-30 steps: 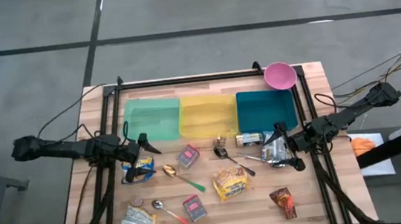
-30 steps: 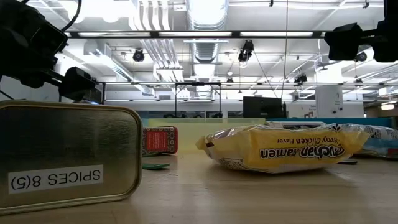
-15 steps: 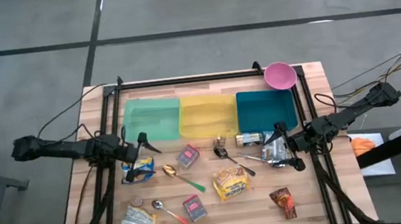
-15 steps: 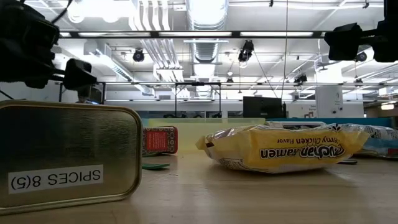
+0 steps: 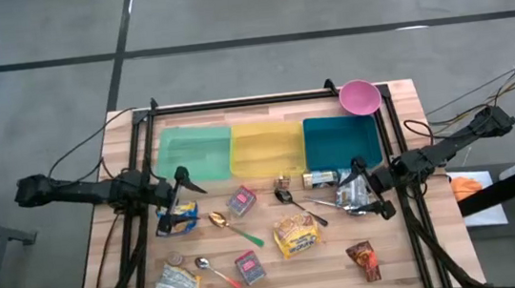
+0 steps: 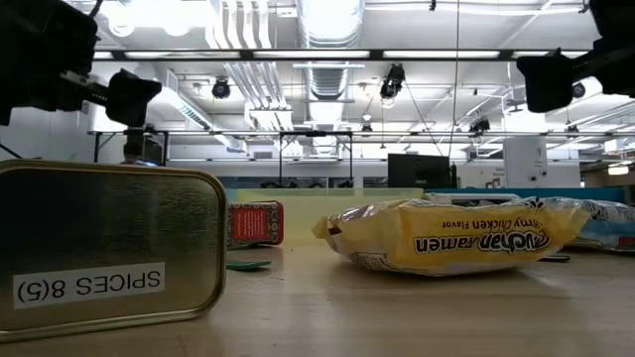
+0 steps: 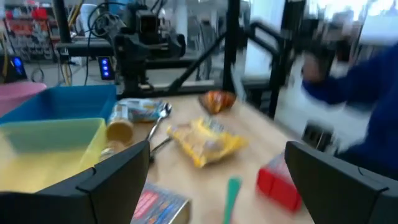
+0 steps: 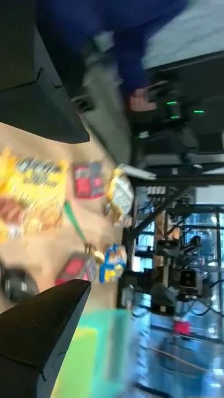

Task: Pick & Place Food Item
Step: Put the silver spoon into the blue bin

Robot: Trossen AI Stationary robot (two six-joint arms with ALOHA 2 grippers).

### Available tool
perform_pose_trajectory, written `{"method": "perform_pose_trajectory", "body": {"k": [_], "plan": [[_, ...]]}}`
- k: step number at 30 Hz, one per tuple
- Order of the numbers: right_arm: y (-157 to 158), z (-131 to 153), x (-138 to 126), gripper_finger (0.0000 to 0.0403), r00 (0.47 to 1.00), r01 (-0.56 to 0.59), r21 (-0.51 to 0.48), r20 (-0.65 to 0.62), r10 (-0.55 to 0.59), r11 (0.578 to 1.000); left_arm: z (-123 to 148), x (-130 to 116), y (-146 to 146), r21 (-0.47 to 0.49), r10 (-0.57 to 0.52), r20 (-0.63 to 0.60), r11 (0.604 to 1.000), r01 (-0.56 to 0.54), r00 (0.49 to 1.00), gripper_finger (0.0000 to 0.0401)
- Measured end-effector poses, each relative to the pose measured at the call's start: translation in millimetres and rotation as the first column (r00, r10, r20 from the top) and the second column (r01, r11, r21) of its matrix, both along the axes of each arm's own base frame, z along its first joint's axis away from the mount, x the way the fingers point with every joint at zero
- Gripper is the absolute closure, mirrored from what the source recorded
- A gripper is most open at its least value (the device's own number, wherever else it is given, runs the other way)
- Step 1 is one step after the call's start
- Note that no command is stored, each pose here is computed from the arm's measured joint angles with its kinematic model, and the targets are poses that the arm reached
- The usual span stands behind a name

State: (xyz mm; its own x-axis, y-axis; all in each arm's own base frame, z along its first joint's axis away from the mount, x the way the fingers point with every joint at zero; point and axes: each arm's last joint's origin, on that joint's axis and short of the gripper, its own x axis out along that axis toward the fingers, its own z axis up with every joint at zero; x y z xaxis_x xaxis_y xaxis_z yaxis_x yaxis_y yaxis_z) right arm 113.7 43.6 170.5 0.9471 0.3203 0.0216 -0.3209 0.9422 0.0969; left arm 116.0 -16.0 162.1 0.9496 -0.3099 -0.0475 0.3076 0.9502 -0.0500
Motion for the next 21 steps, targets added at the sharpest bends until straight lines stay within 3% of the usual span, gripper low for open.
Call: {"method": "perform_pose_trajectory", "body": {"k": [4, 9, 14, 16, 21], "plan": [[-0.3, 9.7, -0.7, 0.0031, 0.998, -0.009, 0.110, 0.068, 0.001, 0.994, 4.3, 0.1, 0.0, -0.106, 0.003, 0.011, 0.994, -0.002, 1.000, 0.0020], [-0.7, 18.9, -2.3, 0.0031, 0.987, -0.023, 0.123, 0.164, 0.003, 0.992, 11.4, -0.1, 0.0, -0.084, 0.003, 0.094, 0.996, 0.005, 0.996, 0.0020], [0.5, 20.3, -3.1, 0.0031, 0.983, -0.073, 0.125, 0.179, 0.050, 0.989, 16.7, -0.6, 0.0, -0.100, 0.003, 0.145, 0.995, 0.011, 0.989, 0.0020], [0.1, 20.5, -3.0, 0.0031, 0.982, -0.056, 0.105, 0.188, 0.035, 0.993, 16.7, -0.6, 0.1, -0.103, 0.006, 0.144, 0.995, 0.009, 0.990, 0.0020], [-4.0, 19.3, -1.1, 0.0031, 0.982, 0.088, 0.172, 0.150, -0.115, 0.981, 16.6, 0.1, 2.6, -0.162, 0.096, 0.125, 0.984, -0.075, 0.988, 0.0020]]}}
